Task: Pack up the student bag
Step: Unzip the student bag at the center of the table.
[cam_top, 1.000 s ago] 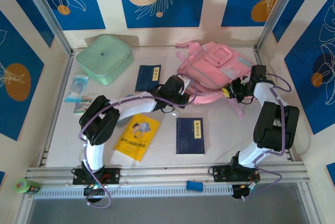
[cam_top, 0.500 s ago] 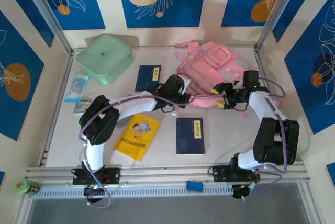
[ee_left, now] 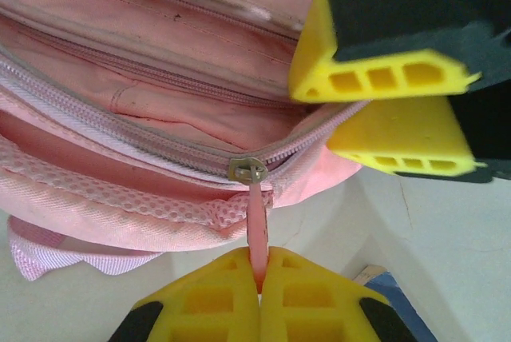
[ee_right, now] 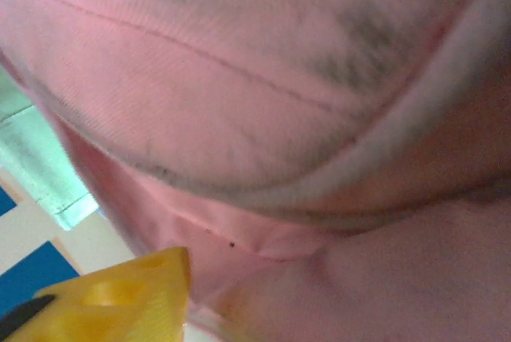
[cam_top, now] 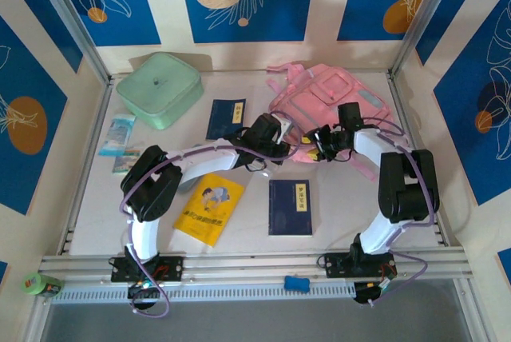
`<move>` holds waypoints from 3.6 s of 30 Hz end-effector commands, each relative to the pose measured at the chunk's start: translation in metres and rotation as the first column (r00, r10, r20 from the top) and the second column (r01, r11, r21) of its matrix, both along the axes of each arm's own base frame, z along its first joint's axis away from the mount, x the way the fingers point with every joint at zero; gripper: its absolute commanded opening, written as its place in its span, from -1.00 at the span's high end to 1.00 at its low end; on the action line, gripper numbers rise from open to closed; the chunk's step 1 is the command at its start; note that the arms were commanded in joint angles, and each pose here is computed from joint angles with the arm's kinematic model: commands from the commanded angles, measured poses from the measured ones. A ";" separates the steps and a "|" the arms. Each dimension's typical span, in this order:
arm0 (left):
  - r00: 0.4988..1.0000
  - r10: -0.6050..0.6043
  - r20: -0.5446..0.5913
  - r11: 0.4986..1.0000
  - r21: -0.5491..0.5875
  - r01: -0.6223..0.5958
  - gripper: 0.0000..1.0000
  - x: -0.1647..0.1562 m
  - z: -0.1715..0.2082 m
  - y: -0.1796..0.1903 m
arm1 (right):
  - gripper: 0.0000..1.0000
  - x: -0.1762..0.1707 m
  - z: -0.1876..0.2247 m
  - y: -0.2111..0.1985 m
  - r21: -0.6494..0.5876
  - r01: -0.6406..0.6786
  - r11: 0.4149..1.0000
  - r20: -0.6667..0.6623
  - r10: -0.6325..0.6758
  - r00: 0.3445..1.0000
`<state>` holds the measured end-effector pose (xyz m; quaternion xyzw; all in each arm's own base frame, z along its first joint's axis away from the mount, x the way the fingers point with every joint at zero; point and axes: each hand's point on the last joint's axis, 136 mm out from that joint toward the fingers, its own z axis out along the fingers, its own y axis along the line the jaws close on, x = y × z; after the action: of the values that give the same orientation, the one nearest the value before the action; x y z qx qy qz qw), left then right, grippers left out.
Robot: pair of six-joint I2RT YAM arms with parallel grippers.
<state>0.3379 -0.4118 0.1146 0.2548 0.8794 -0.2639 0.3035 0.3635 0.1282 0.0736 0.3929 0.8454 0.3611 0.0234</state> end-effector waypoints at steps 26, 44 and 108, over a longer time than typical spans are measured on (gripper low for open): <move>0.998 0.065 -0.012 0.989 0.133 -0.063 1.00 -0.012 -0.005 0.034 | 1.00 -0.005 0.052 -0.075 -0.229 -0.215 0.949 0.178 0.258 0.950; 0.919 -0.393 0.002 0.918 -0.052 0.393 0.34 -0.040 0.046 -0.034 | 1.00 -0.009 0.059 -0.068 -0.218 -0.236 0.947 0.208 0.281 0.937; 0.950 -0.257 0.175 0.889 0.429 0.161 0.95 0.067 -0.004 0.024 | 1.00 0.002 0.072 -0.085 -0.212 -0.185 0.960 0.233 0.233 0.944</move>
<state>0.3978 -0.4119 0.1039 0.4396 0.8354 -0.1120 0.3102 0.3502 0.0481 0.1136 0.2667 0.9085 0.3109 0.0831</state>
